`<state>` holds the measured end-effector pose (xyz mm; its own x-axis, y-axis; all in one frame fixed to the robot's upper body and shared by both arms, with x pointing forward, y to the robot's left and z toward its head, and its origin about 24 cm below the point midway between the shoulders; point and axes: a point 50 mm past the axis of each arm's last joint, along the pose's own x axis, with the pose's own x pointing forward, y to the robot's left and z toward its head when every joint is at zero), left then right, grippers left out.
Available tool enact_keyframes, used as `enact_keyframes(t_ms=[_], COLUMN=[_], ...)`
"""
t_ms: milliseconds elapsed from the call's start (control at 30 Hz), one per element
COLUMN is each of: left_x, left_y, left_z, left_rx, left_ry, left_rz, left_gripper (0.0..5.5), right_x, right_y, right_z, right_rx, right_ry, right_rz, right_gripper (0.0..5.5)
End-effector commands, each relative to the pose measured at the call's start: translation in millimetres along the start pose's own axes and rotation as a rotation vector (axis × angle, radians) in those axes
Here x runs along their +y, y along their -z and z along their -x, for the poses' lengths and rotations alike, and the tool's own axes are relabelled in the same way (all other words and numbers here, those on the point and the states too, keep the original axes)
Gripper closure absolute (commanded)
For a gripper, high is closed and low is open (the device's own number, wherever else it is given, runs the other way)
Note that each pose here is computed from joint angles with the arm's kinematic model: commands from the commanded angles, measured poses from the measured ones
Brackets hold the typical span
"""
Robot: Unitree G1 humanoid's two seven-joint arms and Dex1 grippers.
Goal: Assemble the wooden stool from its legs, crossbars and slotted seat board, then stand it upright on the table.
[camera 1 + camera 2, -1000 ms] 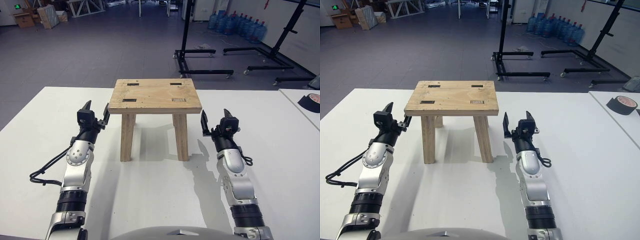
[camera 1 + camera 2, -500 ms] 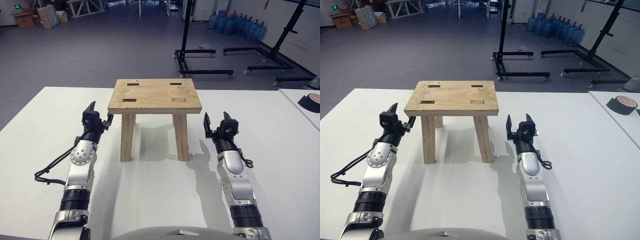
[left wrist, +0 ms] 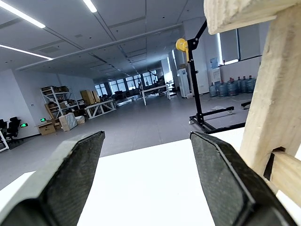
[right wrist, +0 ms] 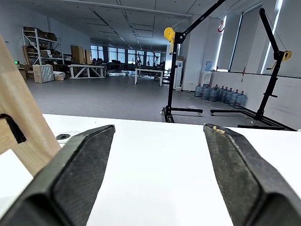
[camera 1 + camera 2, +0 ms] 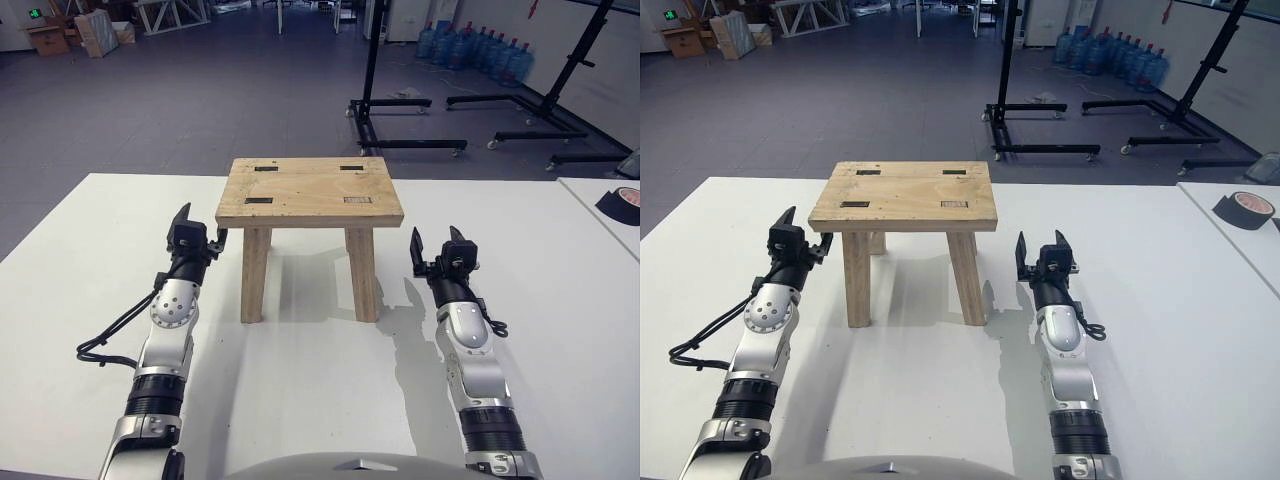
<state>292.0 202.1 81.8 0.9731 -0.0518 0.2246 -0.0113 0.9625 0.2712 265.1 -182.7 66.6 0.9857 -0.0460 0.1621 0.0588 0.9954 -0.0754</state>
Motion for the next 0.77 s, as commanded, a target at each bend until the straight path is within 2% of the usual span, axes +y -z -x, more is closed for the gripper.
enact_keyframes(t_ms=[33, 400, 767], left_x=[-5.3, -8.4, -13.4], left_y=[-4.5, -4.8, -4.6], left_z=[-6.5, 0.9, -5.4], left_rx=[-0.015, -0.058, -0.073], left_ry=[0.013, 0.039, 0.078], left_rz=[0.025, 0.061, 0.062], left_gripper=[2.17, 2.17, 2.17], right_x=[-0.7, -2.7, 0.3], right_y=[-3.6, -3.0, -0.3], right_z=[-5.9, -4.9, -0.8], right_rx=[-0.020, -0.022, -0.016], right_ry=[-0.009, -0.030, -0.053], right_rz=[0.014, 0.045, 0.081], right_gripper=[2.03, 2.03, 2.03])
